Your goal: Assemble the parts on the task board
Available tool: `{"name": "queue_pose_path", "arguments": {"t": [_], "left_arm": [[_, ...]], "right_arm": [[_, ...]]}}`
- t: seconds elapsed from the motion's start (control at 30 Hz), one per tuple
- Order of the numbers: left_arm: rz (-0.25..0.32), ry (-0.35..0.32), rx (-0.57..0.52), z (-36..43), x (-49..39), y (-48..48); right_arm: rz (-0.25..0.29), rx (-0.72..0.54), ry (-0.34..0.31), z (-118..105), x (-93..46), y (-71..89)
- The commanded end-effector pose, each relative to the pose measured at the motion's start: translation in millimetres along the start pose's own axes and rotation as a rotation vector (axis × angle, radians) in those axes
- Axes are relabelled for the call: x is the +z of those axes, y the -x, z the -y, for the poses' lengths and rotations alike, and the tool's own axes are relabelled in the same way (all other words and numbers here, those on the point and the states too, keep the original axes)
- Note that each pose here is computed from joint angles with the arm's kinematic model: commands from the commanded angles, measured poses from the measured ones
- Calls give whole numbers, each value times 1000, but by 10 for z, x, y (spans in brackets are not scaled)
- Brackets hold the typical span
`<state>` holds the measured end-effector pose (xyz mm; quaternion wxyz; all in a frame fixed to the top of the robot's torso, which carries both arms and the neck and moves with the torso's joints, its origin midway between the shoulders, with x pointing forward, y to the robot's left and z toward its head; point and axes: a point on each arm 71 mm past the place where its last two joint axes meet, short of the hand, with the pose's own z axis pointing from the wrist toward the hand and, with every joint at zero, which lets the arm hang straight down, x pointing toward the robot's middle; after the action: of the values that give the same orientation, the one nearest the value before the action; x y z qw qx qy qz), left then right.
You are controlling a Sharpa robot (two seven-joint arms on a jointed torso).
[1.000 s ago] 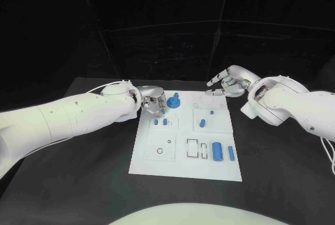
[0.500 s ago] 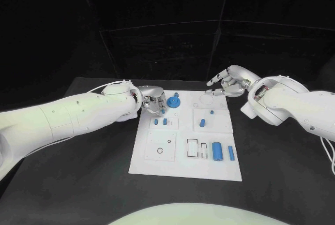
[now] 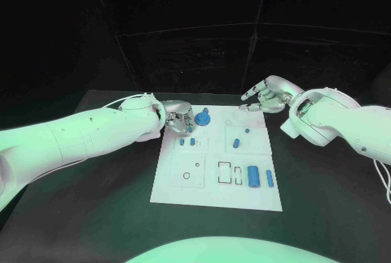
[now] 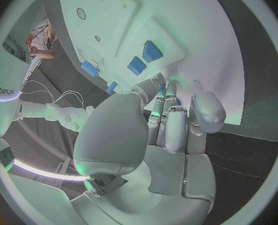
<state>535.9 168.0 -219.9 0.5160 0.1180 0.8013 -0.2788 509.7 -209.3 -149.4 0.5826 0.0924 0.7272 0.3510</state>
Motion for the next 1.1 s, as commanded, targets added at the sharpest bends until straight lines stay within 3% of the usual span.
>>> {"name": "queue_pose_path", "arguments": {"t": [0.03,0.53,0.67,0.8,0.9,1.1], "left_arm": [[-9,4,-4,-1,0,0],[3,14,-2,-33,-20,11],[16,20,-1,-66,-47,24],[48,31,-18,-146,-116,55],[92,36,-63,-234,-200,103],[275,-13,-383,-415,-439,269]], "right_arm": [[-4,1,8,-17,4,3],[-1,0,1,-1,1,12],[-5,-5,-11,23,-6,21],[-9,-39,-13,52,-15,37],[-18,-100,-6,78,-22,48],[-31,-294,28,99,-22,38]]}}
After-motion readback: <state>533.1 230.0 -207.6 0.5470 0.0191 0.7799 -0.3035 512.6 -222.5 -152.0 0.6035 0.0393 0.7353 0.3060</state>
